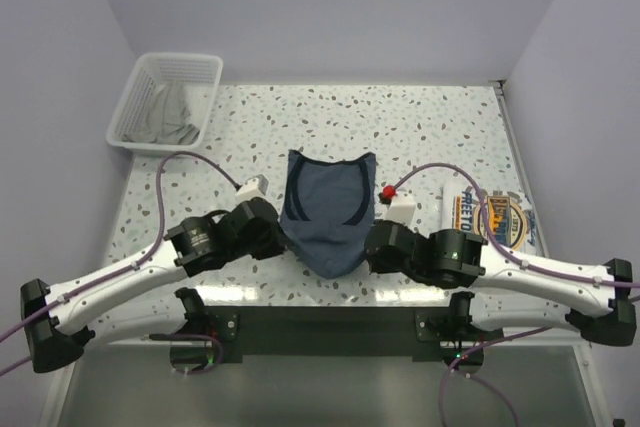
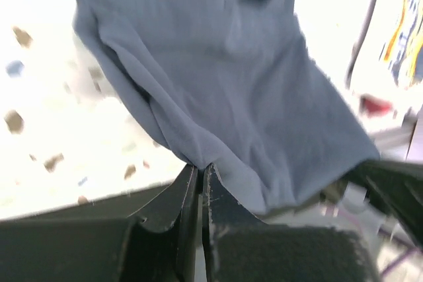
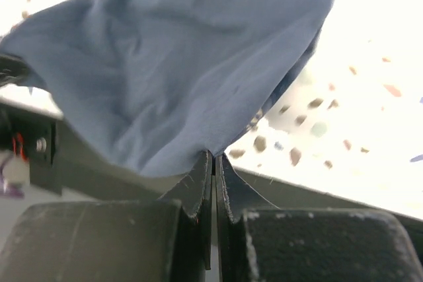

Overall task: Fold and stack the tank tops
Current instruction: Fold the tank top

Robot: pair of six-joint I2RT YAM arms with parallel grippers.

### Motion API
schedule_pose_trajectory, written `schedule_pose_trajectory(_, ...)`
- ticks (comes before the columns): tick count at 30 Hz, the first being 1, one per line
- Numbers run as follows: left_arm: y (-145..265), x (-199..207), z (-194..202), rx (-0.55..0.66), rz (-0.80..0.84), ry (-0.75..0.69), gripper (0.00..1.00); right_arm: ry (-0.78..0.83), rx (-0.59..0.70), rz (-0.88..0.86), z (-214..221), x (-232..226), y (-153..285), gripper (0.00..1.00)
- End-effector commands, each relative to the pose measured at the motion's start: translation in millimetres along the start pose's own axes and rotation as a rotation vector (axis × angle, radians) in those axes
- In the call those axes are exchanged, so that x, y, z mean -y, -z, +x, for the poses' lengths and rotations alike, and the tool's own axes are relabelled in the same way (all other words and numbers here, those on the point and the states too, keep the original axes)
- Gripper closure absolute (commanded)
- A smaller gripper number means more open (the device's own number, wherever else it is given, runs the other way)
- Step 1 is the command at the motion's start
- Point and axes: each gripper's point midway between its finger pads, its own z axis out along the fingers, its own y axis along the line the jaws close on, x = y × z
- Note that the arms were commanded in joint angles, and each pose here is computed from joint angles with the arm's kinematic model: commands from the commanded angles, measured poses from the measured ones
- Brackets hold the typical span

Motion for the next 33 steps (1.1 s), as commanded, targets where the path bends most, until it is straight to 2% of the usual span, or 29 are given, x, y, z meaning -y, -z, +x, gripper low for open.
schedule_pose_trajectory(1, 3.1, 12.3, -50.9, 0.138, 0.027, -0.026, 1.0, -0.013, 0.104, 0.064, -44.6, 14.7, -1.5, 1.0)
schedule_pose_trajectory(11, -2.0, 44.9, -147.0, 0.317, 0.081, 0.005, 1.0, -0.009, 0.149, 0.096, -113.5, 18.2, -24.2, 1.0)
schedule_pose_trajectory(17, -19.2, 52.6, -194.6, 0.39, 0.112, 0.038, 1.0, -0.063, 0.145, 0.101, -152.9, 27.9, -62.3, 1.0)
schedule_pose_trajectory(23, -61.3, 59.8, -251.6, 0.445, 0.119, 0.044, 1.0, -0.143, 0.161, 0.119, -206.8, 53.7, -100.4, 1.0)
schedule_pose_trajectory(24, -83.1, 56.2, -254.1, 0.412, 0.106, 0.04, 1.0, -0.157, 0.148, 0.098, -211.3, 55.2, -105.5, 1.0)
schedule_pose_trajectory(26, -88.9, 64.8, -287.8, 0.466, 0.142, 0.055, 1.0, -0.198, 0.159, 0.123, -231.1, 75.3, -122.5, 1.0)
schedule_pose_trajectory(27, -114.2, 58.8, -291.1, 0.436, 0.13, 0.048, 1.0, -0.21, 0.162, 0.106, -238.9, 77.4, -128.3, 1.0)
schedule_pose_trajectory(28, -115.7, 61.9, -312.6, 0.468, 0.143, 0.055, 1.0, -0.227, 0.181, 0.12, -254.1, 89.4, -133.7, 1.0)
schedule_pose_trajectory(29, -124.0, 66.8, -326.2, 0.492, 0.172, 0.055, 0.98, -0.235, 0.149, 0.148, -252.2, 99.5, -154.2, 1.0)
schedule_pose_trajectory(30, -150.1, 64.2, -334.1, 0.451, 0.203, 0.042, 0.87, -0.257, 0.136, 0.166, -256.5, 114.3, -165.8, 0.98)
schedule_pose_trajectory(31, -160.1, 70.8, -344.5, 0.461, 0.253, 0.027, 0.78, -0.273, 0.139, 0.161, -266.2, 118.1, -172.5, 0.95)
schedule_pose_trajectory(32, -167.7, 76.9, -356.9, 0.485, 0.301, 0.013, 0.68, -0.288, 0.104, 0.179, -260.1, 129.7, -193.7, 0.83)
schedule_pose_trajectory(33, -197.8, 65.3, -352.0, 0.435, 0.297, 0.018, 0.57, -0.305, 0.138, 0.175, -272.3, 139.9, -200.2, 0.75)
